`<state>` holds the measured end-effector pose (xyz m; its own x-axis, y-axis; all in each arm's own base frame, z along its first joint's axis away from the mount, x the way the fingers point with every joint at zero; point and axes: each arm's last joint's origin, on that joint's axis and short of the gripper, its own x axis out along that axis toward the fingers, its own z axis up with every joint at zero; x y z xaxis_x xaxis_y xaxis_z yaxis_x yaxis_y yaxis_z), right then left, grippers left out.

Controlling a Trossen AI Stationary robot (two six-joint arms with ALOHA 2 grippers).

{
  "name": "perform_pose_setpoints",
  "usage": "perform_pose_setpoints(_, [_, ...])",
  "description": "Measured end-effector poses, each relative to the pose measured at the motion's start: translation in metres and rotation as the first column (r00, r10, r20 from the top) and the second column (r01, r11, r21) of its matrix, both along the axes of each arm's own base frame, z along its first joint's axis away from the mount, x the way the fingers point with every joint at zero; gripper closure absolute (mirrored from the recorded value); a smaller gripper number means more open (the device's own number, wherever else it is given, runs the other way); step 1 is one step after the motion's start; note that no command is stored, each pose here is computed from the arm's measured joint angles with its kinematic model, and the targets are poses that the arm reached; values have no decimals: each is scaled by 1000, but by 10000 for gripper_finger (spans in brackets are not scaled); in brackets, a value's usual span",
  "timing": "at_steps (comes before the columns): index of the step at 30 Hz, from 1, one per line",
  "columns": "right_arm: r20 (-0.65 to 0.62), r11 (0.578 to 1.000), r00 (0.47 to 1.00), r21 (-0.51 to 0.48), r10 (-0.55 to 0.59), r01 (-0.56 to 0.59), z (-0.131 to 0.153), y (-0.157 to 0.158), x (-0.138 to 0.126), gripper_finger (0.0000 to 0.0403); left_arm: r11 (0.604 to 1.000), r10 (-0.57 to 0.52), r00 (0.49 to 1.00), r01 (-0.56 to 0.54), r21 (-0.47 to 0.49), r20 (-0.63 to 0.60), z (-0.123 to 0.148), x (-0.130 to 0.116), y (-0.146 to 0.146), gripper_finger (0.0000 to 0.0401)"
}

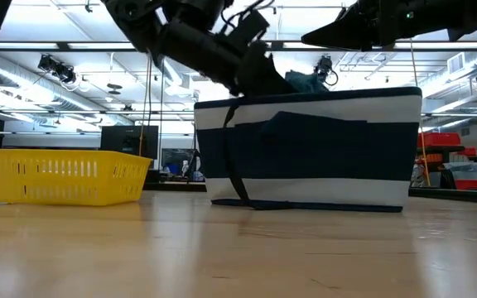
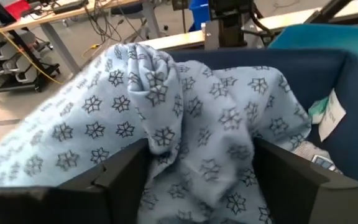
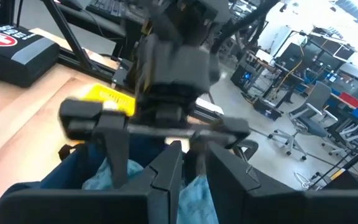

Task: Pick & place medical supplies in basket/bin
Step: Put the blue gown into the dark blue bin

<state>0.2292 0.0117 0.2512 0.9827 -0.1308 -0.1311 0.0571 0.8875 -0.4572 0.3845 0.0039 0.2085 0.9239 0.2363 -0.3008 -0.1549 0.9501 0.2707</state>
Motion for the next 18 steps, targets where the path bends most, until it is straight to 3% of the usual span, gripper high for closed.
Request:
perform_pose_setpoints(7, [3,1000,1000,1,0,0,0,0,0,321,998,-45,999,46,-30,26,21,-9,-1,130])
perform_pose_setpoints(14, [3,1000,1000,1,0,0,0,0,0,321,998,-57,992,53,-34,-113,12,-16,-1,131])
perform_pose_setpoints(18, [3,1000,1000,1,0,0,0,0,0,321,998,-57,990,53,-33,-132,14,-19,-1,131])
